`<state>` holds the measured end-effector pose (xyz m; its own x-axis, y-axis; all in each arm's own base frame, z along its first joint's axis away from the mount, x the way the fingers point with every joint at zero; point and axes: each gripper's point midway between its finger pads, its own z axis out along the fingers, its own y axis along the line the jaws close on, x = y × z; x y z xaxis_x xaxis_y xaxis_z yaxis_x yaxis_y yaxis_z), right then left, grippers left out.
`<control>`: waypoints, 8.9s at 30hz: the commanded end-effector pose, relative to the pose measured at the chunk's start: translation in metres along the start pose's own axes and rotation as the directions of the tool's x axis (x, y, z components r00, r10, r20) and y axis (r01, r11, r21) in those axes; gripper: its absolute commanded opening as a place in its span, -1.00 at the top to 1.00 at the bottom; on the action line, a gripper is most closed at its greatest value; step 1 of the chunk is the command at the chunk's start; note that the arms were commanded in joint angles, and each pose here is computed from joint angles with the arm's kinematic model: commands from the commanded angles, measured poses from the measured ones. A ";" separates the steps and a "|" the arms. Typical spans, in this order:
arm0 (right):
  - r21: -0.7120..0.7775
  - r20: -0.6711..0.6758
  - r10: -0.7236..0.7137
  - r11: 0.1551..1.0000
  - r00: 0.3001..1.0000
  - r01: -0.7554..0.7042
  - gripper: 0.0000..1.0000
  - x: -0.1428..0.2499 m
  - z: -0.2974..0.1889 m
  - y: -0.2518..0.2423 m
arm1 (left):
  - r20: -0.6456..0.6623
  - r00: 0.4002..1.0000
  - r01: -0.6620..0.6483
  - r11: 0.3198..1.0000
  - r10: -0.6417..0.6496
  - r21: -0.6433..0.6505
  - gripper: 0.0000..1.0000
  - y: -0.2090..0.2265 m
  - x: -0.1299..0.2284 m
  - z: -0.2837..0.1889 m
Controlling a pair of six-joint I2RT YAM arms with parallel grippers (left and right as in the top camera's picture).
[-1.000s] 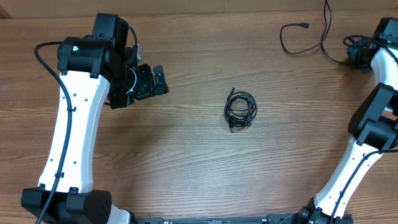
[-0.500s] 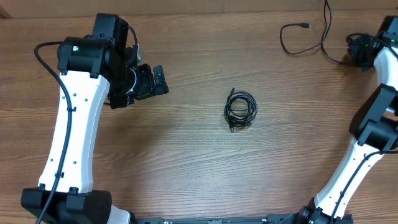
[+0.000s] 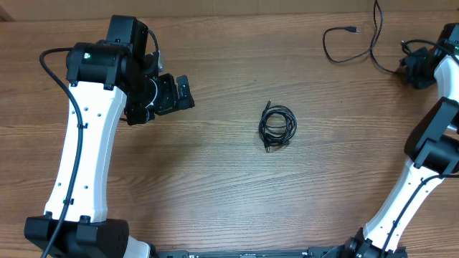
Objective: Untangle cables
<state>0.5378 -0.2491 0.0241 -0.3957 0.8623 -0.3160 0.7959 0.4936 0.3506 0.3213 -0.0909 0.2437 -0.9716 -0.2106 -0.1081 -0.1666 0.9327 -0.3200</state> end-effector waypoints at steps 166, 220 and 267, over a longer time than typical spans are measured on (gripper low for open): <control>-0.330 -0.245 -0.758 0.651 0.604 0.684 -1.00 0.306 -0.383 0.101 | 0.023 0.999 -0.026 0.999 0.026 0.022 -0.99 -0.007 0.002 -0.008; -0.247 -0.495 -0.666 0.724 0.559 0.644 -0.11 0.377 -0.186 0.044 | -0.069 0.964 -0.252 0.965 0.257 0.071 -0.99 -0.058 0.046 0.005; -0.330 -0.397 -0.758 0.644 0.517 0.691 0.07 0.404 -0.190 0.076 | -0.113 0.944 -0.303 0.951 0.309 0.067 -0.99 -0.068 0.060 0.023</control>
<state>0.3429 0.1613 0.0877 -0.9940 0.1046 -0.0327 0.0866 0.9327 0.3502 0.2818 -0.1737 0.2374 -0.9914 0.0967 -0.0881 0.1213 0.9315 -0.3428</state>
